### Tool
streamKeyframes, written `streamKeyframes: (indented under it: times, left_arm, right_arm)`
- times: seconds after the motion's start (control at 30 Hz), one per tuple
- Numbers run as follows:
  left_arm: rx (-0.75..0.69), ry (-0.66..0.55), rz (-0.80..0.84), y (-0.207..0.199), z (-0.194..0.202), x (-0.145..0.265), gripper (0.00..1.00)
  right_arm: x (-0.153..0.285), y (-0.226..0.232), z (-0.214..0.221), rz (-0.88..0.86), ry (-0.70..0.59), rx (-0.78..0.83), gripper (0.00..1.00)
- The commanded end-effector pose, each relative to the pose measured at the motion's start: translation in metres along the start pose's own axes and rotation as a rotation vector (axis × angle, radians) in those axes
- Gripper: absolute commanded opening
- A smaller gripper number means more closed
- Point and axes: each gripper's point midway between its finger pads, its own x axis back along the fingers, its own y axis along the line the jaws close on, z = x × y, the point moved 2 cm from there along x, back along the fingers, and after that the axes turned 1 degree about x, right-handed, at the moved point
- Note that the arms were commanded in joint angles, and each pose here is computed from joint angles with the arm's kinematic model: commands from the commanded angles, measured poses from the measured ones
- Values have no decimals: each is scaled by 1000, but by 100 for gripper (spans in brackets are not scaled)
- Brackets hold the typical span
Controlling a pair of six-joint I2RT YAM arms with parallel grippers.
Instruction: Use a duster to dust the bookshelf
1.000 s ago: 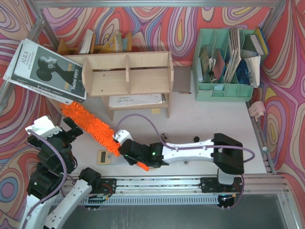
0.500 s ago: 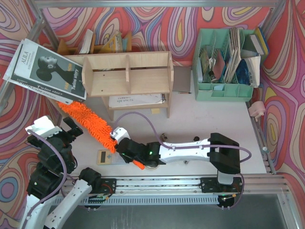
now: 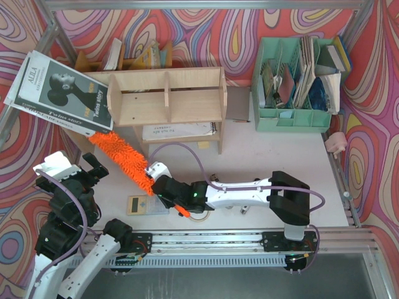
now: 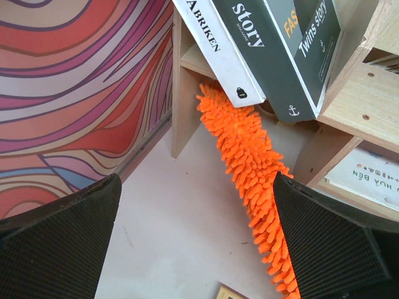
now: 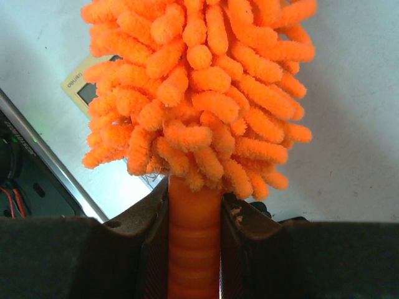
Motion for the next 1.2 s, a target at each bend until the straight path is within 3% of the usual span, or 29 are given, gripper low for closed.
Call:
streamKeyframes:
  times: [0.0, 0.13, 0.6, 1.17]
  left_arm:
    - [-5, -1, -3, -2, 1, -2, 98]
    - [-6, -1, -3, -2, 1, -2, 98]
    - [-8, 0, -3, -2, 1, -2, 99]
    - [-10, 1, -3, -3, 1, -3, 98]
  right_arm:
    - [25, 3, -67, -5, -202, -38, 0]
    - [18, 6, -69, -1, -198, -27, 0]
    - [-25, 8, -15, -34, -21, -22, 0]
    - [21, -1, -92, 6, -252, -69, 0]
